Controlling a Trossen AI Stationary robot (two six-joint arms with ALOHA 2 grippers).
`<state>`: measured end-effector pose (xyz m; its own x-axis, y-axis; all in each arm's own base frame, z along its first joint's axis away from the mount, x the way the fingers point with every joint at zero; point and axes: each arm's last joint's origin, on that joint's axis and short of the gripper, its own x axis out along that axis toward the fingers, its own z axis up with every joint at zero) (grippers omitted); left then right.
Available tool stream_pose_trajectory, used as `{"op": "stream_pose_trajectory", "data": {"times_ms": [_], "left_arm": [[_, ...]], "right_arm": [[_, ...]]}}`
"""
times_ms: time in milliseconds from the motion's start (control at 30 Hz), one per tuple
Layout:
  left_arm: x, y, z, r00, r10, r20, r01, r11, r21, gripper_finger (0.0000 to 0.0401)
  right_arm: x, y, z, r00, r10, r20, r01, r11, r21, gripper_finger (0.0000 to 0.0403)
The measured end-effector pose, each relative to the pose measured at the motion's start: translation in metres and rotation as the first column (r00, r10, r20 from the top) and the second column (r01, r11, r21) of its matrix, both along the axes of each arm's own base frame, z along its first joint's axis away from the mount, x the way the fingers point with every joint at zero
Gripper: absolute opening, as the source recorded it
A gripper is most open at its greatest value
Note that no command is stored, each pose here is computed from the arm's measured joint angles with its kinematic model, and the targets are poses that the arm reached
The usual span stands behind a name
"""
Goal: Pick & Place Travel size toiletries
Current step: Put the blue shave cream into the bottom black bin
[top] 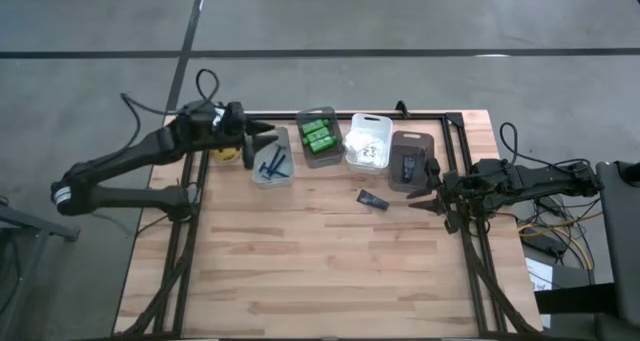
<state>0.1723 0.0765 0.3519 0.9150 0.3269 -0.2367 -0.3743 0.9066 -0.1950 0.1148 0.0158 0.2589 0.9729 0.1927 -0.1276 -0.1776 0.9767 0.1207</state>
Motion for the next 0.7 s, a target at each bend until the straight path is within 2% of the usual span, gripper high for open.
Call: {"op": "stream_pose_trajectory", "data": {"times_ms": [67,167,367,533,700], "left_arm": [[0.000,-0.004,0.006,0.989,-0.144,0.018,0.141,0.983,0.115,0.0165],[0.000,-0.009,0.010,0.951,-0.310,0.016,0.297,0.924,0.239,0.0165],[0.001,-0.012,-0.004,0.901,-0.434,-0.017,0.425,0.871,0.246,0.0165],[0.000,-0.013,-0.029,0.888,-0.456,-0.052,0.451,0.846,0.283,0.0165],[-0.003,-0.015,-0.059,0.888,-0.458,0.042,0.411,0.830,0.377,0.0165]], "right_arm": [[0.000,0.000,0.000,1.000,0.000,0.001,0.000,1.000,0.000,0.0086],[0.000,0.000,0.000,1.000,0.000,0.000,0.000,1.000,0.000,0.0077],[0.000,0.000,0.000,1.000,0.000,0.001,0.000,1.000,0.000,0.0060],[0.000,0.000,0.000,1.000,0.000,0.000,0.000,1.000,0.000,0.0049],[0.000,0.000,0.000,1.000,0.000,0.000,0.000,1.000,0.000,0.0043]]}}
